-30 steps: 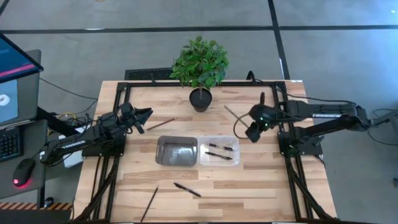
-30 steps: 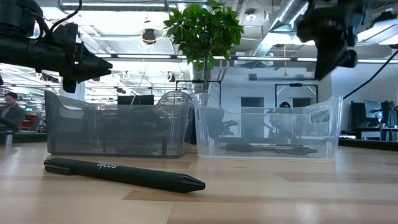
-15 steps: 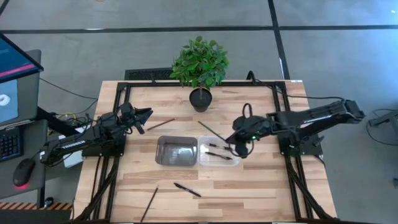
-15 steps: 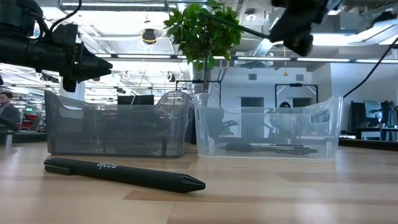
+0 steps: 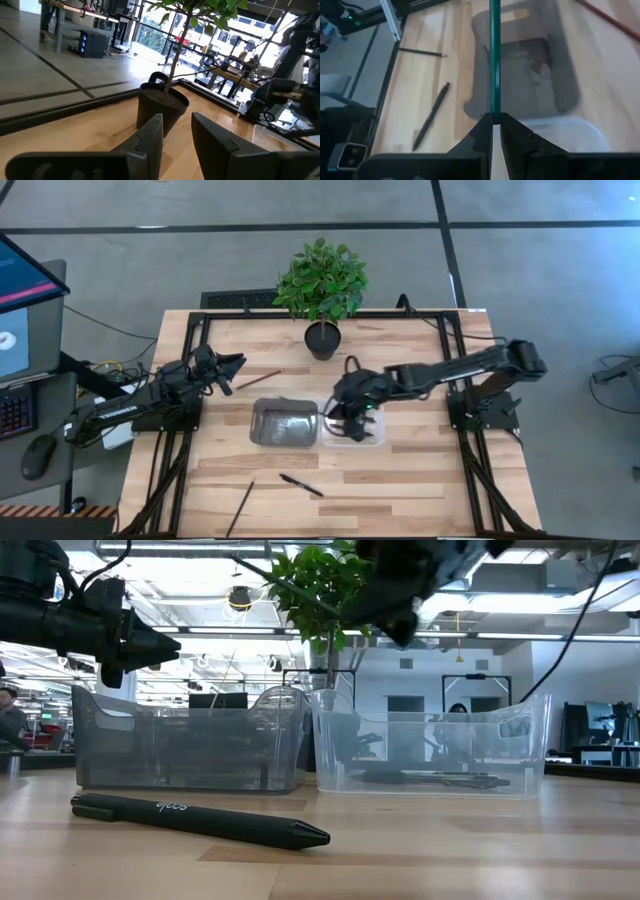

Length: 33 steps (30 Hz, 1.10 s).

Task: Sort pens & pencils
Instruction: Put the green pencil into the black bin

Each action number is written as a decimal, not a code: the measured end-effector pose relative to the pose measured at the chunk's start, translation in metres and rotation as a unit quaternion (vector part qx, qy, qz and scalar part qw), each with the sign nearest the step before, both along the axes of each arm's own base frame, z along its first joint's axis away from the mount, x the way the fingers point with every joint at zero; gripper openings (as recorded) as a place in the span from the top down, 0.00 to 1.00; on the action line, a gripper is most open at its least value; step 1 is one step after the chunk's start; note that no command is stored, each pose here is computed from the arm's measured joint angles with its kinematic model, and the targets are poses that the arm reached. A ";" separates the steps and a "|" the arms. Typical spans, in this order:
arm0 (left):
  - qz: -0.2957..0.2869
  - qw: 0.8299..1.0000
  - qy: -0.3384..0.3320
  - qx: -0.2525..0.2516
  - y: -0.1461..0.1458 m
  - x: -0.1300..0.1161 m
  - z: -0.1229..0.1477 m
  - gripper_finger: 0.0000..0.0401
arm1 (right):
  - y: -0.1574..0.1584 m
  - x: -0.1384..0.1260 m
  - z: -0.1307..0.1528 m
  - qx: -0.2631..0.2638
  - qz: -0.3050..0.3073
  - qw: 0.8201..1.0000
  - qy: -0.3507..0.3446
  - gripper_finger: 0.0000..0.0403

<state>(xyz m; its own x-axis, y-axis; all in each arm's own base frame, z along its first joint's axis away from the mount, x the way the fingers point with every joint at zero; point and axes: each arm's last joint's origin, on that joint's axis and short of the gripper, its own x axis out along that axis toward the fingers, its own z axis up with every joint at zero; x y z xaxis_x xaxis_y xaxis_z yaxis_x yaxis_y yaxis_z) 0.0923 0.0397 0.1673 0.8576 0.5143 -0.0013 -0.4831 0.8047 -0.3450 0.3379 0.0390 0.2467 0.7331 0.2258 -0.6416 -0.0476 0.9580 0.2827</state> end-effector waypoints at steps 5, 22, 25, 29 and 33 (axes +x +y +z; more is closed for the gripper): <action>-0.013 1.000 0.002 -0.001 -0.001 0.000 0.000 0.77 | 0.005 0.032 -0.008 0.014 0.029 0.999 0.012 0.87; -0.048 0.999 0.003 -0.007 -0.003 0.001 -0.001 0.77 | -0.006 0.086 -0.053 0.026 0.008 0.990 0.135 0.87; -0.048 0.999 0.004 -0.007 -0.003 0.001 -0.001 0.77 | -0.015 0.085 -0.057 0.027 -0.005 0.988 0.155 0.87; -0.048 0.999 0.004 -0.007 -0.002 0.001 -0.001 0.77 | -0.020 0.082 -0.058 0.028 -0.012 0.984 0.175 0.87; -0.048 0.999 0.004 -0.008 -0.002 0.001 -0.001 0.77 | -0.020 0.079 -0.057 0.027 -0.012 0.982 0.185 0.87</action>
